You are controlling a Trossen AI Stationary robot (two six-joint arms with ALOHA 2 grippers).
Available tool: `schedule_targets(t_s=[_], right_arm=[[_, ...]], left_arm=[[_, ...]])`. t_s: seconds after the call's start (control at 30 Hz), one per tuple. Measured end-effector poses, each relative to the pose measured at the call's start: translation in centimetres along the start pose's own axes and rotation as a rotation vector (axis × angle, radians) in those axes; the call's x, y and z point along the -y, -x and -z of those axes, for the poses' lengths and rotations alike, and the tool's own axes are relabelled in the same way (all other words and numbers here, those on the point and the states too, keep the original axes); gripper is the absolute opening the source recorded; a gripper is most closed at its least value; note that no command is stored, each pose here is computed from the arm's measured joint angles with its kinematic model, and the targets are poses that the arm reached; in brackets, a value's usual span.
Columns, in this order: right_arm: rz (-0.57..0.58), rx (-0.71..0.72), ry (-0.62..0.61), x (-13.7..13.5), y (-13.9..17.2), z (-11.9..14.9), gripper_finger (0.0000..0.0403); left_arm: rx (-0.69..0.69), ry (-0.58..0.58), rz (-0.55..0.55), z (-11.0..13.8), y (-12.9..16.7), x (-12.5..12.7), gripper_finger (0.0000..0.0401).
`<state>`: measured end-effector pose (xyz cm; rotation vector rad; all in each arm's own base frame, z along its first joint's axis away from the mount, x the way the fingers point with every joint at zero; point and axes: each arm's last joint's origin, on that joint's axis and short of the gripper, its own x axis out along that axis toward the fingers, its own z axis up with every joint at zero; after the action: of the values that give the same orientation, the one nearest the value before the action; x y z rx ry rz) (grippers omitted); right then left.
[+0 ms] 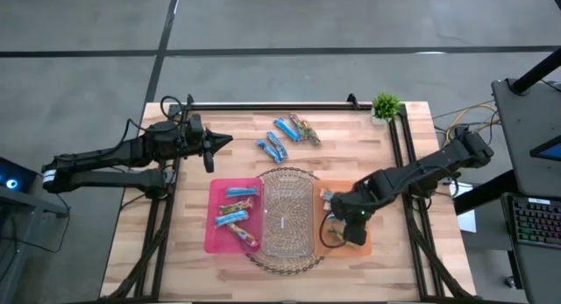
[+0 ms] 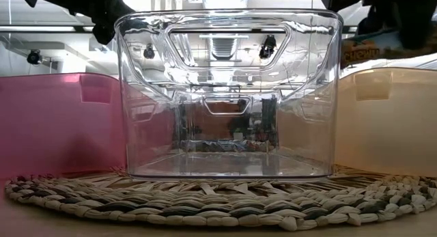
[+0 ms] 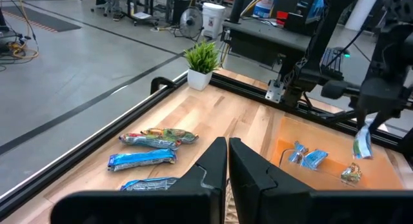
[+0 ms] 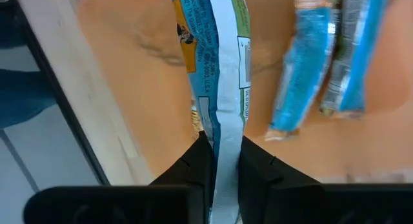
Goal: Pick and place Granola Bars by type
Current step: Put the yellow granola bar into the orange bin
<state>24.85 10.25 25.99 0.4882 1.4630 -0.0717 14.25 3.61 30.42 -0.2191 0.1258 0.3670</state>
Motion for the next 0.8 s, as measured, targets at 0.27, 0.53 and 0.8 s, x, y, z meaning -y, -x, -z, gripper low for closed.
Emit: schedule_targets(t_s=[0.27,0.53,0.8], right_arm=[[-0.023,0.018,0.028,0.5,-3.0,0.5,0.0038],[-0.003,-0.003,0.019,1.4,-4.7,1.1,0.0038],[-0.01,0.004,0.019,1.5,-4.9,1.0,0.0038]], left_arm=[[0.0,0.0,0.0,0.0,0.0,0.0,0.0],[0.0,0.005,0.0,0.0,0.0,0.0,0.0],[0.0,0.004,0.0,0.0,0.0,0.0,0.0]])
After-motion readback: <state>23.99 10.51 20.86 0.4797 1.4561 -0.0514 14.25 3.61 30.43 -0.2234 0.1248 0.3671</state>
